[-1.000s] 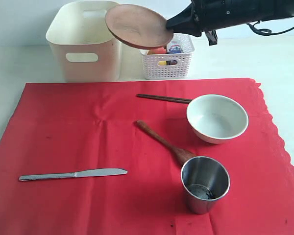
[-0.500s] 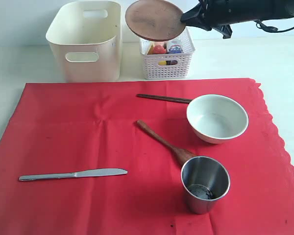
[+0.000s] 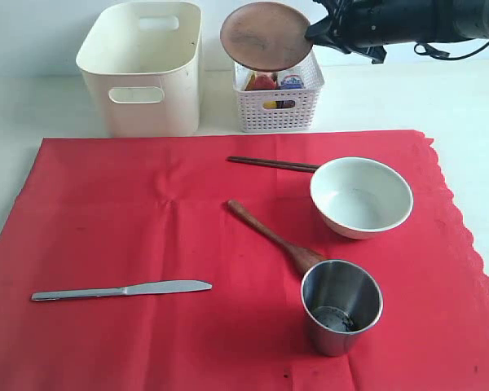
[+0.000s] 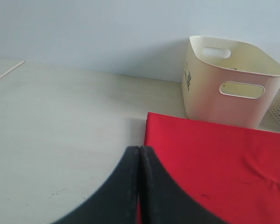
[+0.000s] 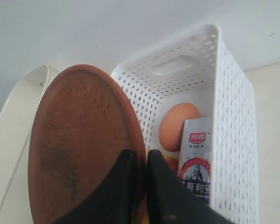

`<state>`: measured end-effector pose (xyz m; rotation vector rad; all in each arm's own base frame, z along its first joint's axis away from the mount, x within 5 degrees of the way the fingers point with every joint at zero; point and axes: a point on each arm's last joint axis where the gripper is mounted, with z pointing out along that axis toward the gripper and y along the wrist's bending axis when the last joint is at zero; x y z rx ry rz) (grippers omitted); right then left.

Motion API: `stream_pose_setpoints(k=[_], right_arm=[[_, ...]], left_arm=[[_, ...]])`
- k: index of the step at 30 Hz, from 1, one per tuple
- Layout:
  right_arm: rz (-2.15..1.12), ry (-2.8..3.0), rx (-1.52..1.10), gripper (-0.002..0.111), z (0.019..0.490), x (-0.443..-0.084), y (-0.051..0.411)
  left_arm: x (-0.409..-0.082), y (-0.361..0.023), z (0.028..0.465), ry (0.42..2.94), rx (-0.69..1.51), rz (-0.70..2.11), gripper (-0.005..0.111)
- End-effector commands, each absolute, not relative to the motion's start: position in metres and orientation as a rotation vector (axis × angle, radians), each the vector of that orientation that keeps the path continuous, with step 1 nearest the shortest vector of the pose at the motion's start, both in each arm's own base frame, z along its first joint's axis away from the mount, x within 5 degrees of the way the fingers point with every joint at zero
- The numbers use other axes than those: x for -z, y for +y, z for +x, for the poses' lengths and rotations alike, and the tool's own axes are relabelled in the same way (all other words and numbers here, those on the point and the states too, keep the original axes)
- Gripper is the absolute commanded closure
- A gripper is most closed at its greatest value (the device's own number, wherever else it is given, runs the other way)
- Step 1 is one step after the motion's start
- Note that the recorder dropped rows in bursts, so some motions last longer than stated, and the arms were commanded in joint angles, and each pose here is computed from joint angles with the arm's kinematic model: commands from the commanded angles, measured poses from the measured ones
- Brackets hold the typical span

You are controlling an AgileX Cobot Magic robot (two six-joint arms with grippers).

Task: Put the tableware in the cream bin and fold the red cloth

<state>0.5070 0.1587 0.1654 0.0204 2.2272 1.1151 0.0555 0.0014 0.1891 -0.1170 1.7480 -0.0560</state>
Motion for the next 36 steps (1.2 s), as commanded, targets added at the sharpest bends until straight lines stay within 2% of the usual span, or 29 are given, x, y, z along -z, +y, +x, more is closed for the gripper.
stream_pose_setpoints(k=[1,20,31,36], right_arm=[[0.041,2.192,-1.09,0.108,0.515,-0.168,0.155],[0.06,2.235,-1.004,0.106,0.519,-0.142,0.152],[0.062,2.235,-1.005,0.074,0.519,-0.142,0.152],[0.044,2.242,-0.991,0.067,0.519,-0.142,0.152]], left_arm=[[-0.19,0.001,0.055,1.737,0.06,-0.123,0.105],[-0.19,0.001,0.055,1.737,0.06,-0.123,0.105],[-0.19,0.001,0.055,1.737,0.06,-0.123,0.105],[-0.19,0.001,0.055,1.737,0.06,-0.123,0.105]])
